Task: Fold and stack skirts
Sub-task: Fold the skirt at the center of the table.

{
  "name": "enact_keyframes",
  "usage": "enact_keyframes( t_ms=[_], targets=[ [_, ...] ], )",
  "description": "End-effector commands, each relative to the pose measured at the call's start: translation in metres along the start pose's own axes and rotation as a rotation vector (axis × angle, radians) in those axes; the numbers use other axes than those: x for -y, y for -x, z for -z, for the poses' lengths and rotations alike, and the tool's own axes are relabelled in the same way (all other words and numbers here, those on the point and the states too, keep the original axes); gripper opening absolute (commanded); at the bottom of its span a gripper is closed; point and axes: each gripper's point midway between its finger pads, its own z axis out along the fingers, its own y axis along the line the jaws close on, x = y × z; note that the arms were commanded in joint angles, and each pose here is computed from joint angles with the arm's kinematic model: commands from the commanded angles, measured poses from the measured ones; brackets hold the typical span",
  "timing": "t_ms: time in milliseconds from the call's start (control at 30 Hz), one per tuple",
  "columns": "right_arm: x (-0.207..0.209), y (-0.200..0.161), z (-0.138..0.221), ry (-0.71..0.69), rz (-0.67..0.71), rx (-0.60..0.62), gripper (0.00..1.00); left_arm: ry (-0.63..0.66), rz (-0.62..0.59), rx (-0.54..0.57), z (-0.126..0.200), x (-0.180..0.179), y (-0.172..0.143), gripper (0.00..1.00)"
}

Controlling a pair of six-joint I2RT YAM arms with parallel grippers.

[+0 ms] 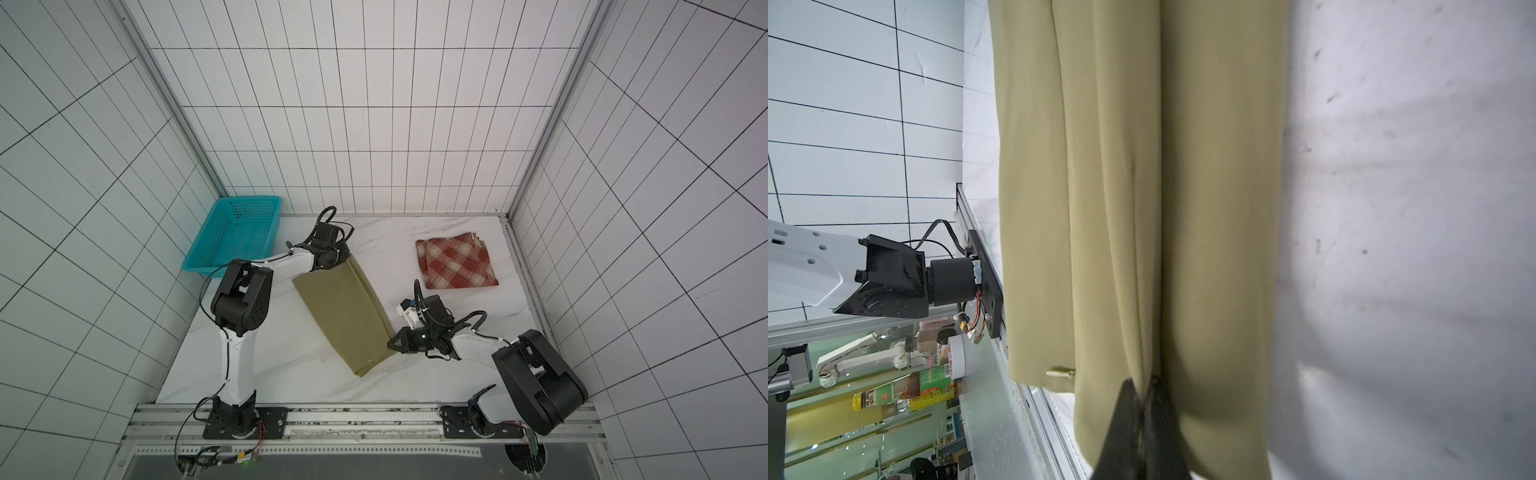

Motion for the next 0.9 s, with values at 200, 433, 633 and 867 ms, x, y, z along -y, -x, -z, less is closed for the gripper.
enact_keyframes(
  t_ms=[200,433,633,867],
  targets=[
    [0.021,-0.033,-0.003,-0.033,-0.075,-0.088,0.00,-0.066,0.052,0.103,-0.002,0.017,0.029,0.00],
    [0.020,-0.034,-0.003,-0.024,-0.073,-0.093,0.00,-0.126,0.106,0.120,0.004,0.027,0.033,0.00],
    [0.006,-0.022,0.006,-0.028,-0.041,-0.075,0.00,-0.167,0.139,0.107,0.000,0.035,0.032,0.00],
    [-0.026,0.010,0.031,0.001,0.022,0.026,0.00,-0.187,0.153,0.118,0.001,0.040,0.038,0.00]
  ],
)
